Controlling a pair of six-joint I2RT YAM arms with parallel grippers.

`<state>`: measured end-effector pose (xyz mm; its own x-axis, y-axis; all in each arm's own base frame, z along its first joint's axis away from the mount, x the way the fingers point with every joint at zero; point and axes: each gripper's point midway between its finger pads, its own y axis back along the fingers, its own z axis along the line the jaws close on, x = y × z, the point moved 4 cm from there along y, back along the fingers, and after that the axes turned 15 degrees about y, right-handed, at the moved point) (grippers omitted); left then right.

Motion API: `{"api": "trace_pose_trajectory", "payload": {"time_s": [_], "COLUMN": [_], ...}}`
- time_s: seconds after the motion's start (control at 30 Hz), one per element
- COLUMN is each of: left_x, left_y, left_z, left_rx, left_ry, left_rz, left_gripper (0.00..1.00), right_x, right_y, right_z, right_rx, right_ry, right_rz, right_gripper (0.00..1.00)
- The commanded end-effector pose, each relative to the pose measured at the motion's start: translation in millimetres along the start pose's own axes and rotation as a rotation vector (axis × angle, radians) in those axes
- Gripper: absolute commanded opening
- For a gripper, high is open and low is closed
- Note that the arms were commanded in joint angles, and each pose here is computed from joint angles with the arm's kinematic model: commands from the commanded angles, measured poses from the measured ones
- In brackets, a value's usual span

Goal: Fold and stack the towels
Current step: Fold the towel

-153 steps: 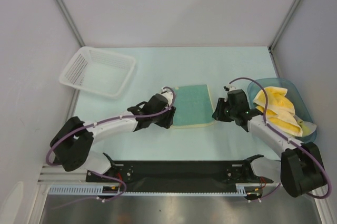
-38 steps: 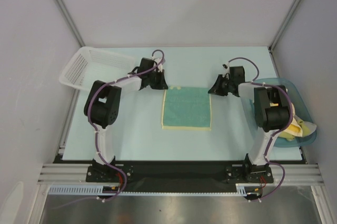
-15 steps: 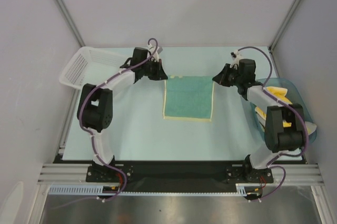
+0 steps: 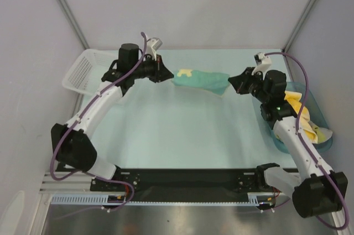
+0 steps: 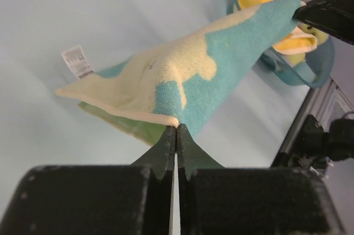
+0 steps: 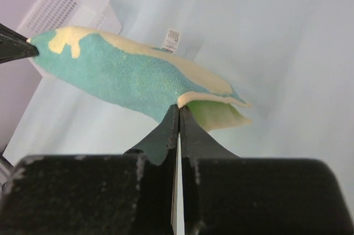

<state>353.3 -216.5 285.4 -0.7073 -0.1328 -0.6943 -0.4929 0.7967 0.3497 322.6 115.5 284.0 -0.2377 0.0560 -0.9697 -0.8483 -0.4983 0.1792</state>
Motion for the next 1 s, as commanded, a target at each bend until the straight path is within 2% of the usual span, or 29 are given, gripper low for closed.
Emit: {"api": "trace_pose_trajectory", "payload": {"time_s": [0.0,0.07,0.13,0.2,0.37,0.4,0.47,0.5,0.53,0.67,0.73,0.77,0.8,0.87,0.9,0.97], "left_x": [33,44,63,70,75,78,79,81,83,87,84,82,79,73,68,54], "left_y": [22,31,38,53,57,47,34,19,12,-25,-49,-58,-66,-91,-98,-118], "left_z": [-33,-43,-52,-65,-52,-42,-31,-16,-8,37,64,72,81,104,115,136], "left_rx": [0.038,0.024,0.017,0.003,-0.118,-0.143,-0.163,-0.187,-0.194,-0.221,-0.224,-0.220,-0.229,-0.254,-0.263,-0.272], "left_ry": [-0.022,-0.029,-0.015,-0.013,0.078,0.092,0.096,0.113,0.125,0.174,0.166,0.156,0.153,0.160,0.166,0.172], "left_rz": [0.071,0.074,0.097,0.069,0.045,0.070,0.090,0.109,0.121,0.163,0.190,0.201,0.208,0.252,0.254,0.240], "left_gripper": [0.00,0.00,0.00,0.00,0.00,0.00,0.00,0.01,0.01,0.02,0.03,0.04,0.04,0.06,0.06,0.08], "right_x": [12,5,12,6,16,15,39,39,55,91,95,118,109,136,124,141], "right_y": [27,46,59,79,83,78,58,49,34,-7,-27,-45,-58,-86,-103,-122], "right_z": [15,26,36,42,45,45,45,45,40,23,17,9,3,-12,-21,-33], "right_rx": [0.015,0.015,0.007,0.025,0.035,0.028,-0.005,-0.016,-0.007,0.029,0.026,0.035,0.038,0.052,0.055,0.066], "right_ry": [0.033,0.054,0.058,0.065,0.018,0.008,-0.015,-0.022,-0.034,-0.054,-0.051,-0.066,-0.061,-0.073,-0.068,-0.073], "right_rz": [0.033,-0.002,0.016,-0.026,-0.043,-0.059,0.005,-0.017,0.036,0.081,0.057,0.121,0.082,0.161,0.144,0.195], "right_gripper": [0.00,0.00,0.00,0.00,0.00,0.00,0.00,0.00,0.00,0.00,0.00,0.00,0.00,0.00,0.00,0.01]}}
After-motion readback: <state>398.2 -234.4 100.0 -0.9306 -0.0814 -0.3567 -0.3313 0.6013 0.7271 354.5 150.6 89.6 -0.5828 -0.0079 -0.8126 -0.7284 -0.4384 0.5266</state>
